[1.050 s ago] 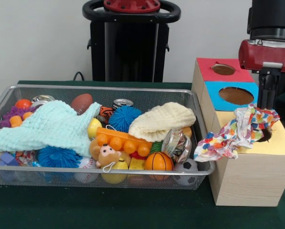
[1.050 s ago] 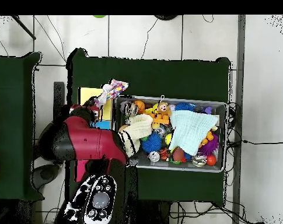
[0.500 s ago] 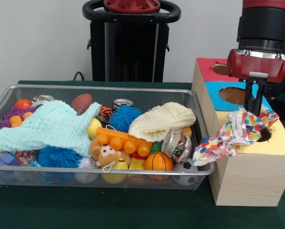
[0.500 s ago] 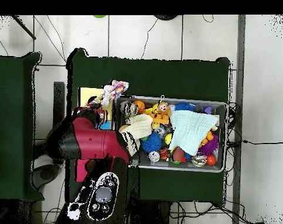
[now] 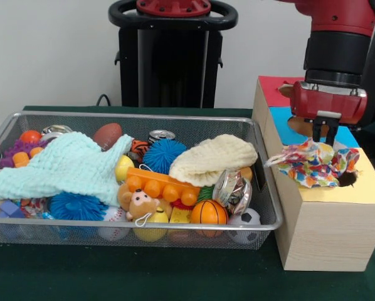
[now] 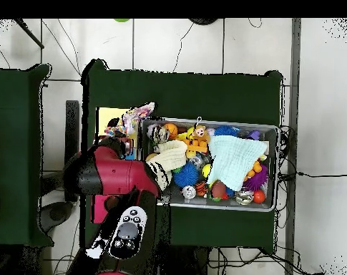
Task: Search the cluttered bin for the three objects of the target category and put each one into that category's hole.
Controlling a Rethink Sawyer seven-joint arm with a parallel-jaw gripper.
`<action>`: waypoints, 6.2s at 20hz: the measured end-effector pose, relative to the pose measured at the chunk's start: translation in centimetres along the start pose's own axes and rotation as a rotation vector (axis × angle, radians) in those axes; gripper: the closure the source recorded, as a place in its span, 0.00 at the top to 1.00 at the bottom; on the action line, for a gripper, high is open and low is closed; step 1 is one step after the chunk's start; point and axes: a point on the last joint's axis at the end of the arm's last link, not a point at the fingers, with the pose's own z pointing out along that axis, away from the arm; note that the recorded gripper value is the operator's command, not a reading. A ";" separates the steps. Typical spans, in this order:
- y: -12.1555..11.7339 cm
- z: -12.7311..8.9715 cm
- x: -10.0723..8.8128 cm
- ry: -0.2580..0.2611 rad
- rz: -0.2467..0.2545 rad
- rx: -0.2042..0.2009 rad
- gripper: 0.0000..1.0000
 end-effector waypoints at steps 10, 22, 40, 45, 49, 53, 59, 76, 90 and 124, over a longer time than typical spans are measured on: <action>0.0 0.1 -0.1 0.001 0.004 -0.004 0.00; 1.8 1.8 0.3 0.017 0.043 -0.062 0.00; 2.5 5.5 0.1 0.016 0.051 -0.056 0.00; 4.3 5.7 -0.7 -0.013 0.014 0.006 0.00; 4.3 5.6 -0.8 0.004 0.000 0.050 0.00; 4.1 5.6 -1.0 0.024 -0.004 0.060 0.00; 3.1 5.2 -1.2 0.058 0.015 0.064 0.00; 1.9 -6.0 -5.7 0.205 0.128 -0.042 0.00; 2.8 -9.3 -7.8 0.128 0.139 -0.090 0.00; -7.2 -2.4 -13.8 0.065 0.283 -0.052 0.00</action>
